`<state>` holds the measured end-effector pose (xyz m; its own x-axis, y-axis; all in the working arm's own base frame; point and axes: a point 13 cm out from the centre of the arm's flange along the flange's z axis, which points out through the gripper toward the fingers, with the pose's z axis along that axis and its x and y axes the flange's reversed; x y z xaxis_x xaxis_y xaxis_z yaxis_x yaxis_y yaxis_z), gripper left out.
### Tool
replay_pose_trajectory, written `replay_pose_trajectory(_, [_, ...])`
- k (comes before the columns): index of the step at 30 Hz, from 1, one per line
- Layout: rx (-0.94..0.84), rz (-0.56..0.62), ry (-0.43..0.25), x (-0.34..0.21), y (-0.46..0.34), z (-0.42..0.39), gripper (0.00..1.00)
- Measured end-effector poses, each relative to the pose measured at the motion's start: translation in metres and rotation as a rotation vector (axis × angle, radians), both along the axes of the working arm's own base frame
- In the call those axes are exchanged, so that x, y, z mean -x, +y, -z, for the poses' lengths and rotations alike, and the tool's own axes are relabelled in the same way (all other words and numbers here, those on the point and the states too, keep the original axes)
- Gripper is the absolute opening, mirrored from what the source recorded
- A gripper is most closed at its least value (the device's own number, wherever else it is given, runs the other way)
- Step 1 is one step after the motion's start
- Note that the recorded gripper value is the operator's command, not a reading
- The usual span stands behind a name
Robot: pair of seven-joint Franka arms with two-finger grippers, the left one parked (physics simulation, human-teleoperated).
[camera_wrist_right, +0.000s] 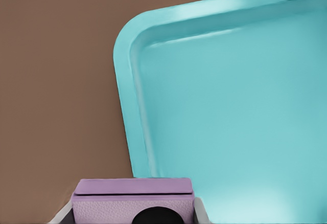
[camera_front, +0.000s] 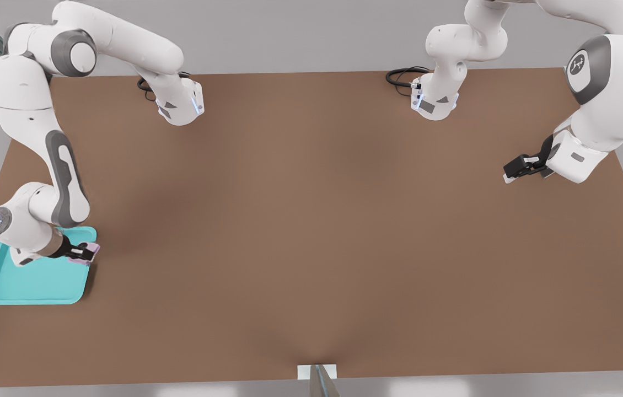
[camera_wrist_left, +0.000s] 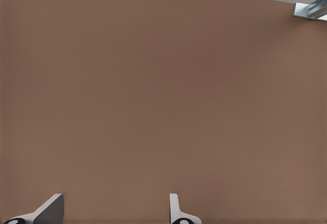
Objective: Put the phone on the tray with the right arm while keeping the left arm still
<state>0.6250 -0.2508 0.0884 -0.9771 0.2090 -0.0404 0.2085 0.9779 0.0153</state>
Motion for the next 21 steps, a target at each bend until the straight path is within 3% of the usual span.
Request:
replay_pose_trajectory(2, [0.004, 0.008, -0.016, 0.001, -0.045, 0.014, 0.83])
replay_pose_trajectory(3, [0.004, 0.0, -0.018, 0.002, -0.058, 0.021, 1.0])
replay_pose_trajectory(7, [0.007, -0.077, -0.031, -0.001, -0.069, 0.025, 1.0])
replay_pose_trajectory(11, [0.089, -0.231, -0.195, -0.069, -0.023, -0.155, 1.0])
replay_pose_trajectory(14, [0.09, -0.488, -0.284, -0.125, 0.169, -0.309, 1.0])
replay_pose_trajectory(17, [0.155, -0.593, -0.245, -0.085, 0.282, -0.394, 1.0])
replay_pose_trajectory(21, [0.161, -0.473, -0.126, 0.003, 0.274, -0.415, 1.0])
